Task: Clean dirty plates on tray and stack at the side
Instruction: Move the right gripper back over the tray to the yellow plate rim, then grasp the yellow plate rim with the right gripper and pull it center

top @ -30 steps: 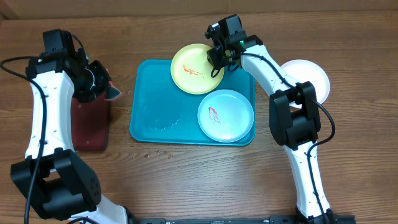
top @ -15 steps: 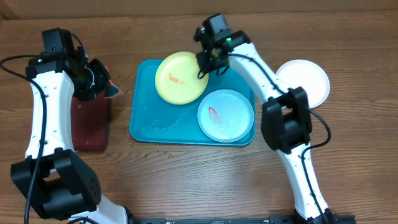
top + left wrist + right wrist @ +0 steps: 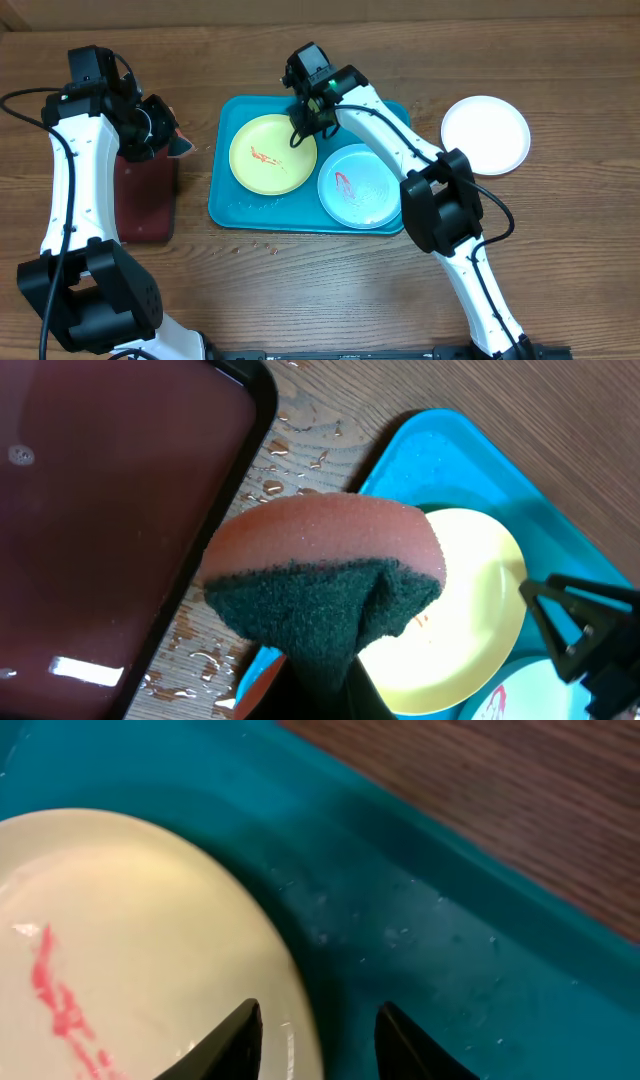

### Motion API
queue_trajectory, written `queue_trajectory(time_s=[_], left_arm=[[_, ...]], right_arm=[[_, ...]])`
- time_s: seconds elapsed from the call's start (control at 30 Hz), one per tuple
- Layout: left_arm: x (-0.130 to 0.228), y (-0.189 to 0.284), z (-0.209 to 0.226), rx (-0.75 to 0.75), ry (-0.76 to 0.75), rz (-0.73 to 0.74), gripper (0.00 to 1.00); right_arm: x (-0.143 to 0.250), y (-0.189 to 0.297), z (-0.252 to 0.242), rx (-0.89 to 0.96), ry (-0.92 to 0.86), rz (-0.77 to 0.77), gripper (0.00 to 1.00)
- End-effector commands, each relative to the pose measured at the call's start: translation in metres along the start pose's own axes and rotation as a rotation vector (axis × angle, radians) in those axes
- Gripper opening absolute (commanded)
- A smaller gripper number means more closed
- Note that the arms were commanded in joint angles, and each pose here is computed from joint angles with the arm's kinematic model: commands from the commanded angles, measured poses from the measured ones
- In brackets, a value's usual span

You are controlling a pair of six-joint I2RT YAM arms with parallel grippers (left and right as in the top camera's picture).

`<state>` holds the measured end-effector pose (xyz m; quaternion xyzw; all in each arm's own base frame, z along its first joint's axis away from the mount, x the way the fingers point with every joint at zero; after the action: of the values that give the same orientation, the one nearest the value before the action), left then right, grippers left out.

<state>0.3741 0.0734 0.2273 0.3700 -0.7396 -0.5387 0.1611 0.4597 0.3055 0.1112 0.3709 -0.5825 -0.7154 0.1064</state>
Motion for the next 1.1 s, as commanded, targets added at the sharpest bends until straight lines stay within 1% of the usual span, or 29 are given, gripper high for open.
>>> queue_trajectory(time_s=[0.0,0.2,0.27,0.3,0.4,0.5,0.57,0.67,0.77,0.8,0.93,1.07], left_arm=[[0.0,0.002,-0.002,0.01,-0.029,0.0,0.04],[0.0,0.002,-0.002,0.01,-0.031,0.001,0.04],[0.0,0.002,-0.002,0.01,-0.037,0.0,0.04],[0.0,0.002,-0.002,0.01,-0.037,0.0,0.04],[0.0,0.002,-0.002,0.005,-0.036,-0.004,0.04],[-0.002,0.002,0.001,-0.03,-0.035,-0.023,0.04],[-0.004,0.001,0.005,-0.07,-0.028,-0.04,0.04],[-0.01,0.003,0.018,-0.17,0.032,-0.1,0.04],[-0.017,0.006,0.028,-0.21,0.063,-0.135,0.04],[-0.019,0.007,0.03,-0.217,0.069,-0.142,0.05],[-0.026,0.01,0.041,-0.228,0.098,-0.158,0.04],[-0.039,0.008,0.056,-0.306,0.116,-0.218,0.04]], right_arm=[[0.005,-0.019,-0.011,0.016,0.056,0.012,0.38],[0.011,-0.036,-0.007,-0.027,0.097,0.029,0.37],[0.013,-0.04,-0.006,-0.029,0.098,0.035,0.33],[0.013,-0.04,-0.006,-0.029,0.097,0.036,0.3],[0.013,-0.04,-0.004,-0.029,0.047,0.036,0.15],[0.015,-0.04,-0.003,-0.032,-0.072,0.051,0.04],[0.018,-0.039,0.002,-0.063,-0.152,0.075,0.04],[0.024,-0.038,0.01,-0.113,-0.293,0.124,0.04],[0.03,-0.037,0.019,-0.119,-0.436,0.18,0.04],[0.032,-0.037,0.022,-0.117,-0.458,0.193,0.04],[0.036,-0.037,0.028,-0.111,-0.453,0.223,0.04],[0.041,-0.036,0.035,-0.109,-0.431,0.253,0.04]])
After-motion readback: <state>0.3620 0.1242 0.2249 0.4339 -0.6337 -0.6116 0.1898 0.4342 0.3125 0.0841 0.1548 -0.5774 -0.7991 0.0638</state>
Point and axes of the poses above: each gripper's point midway between its finger pads, its own y axis back along the fingers, its own z axis along the line the jaws close on, x = y × z, the point moved 8 cm from there along y, back along the fingers, and after that the axes turned 12 degrees about y, right-handed, at the moved point
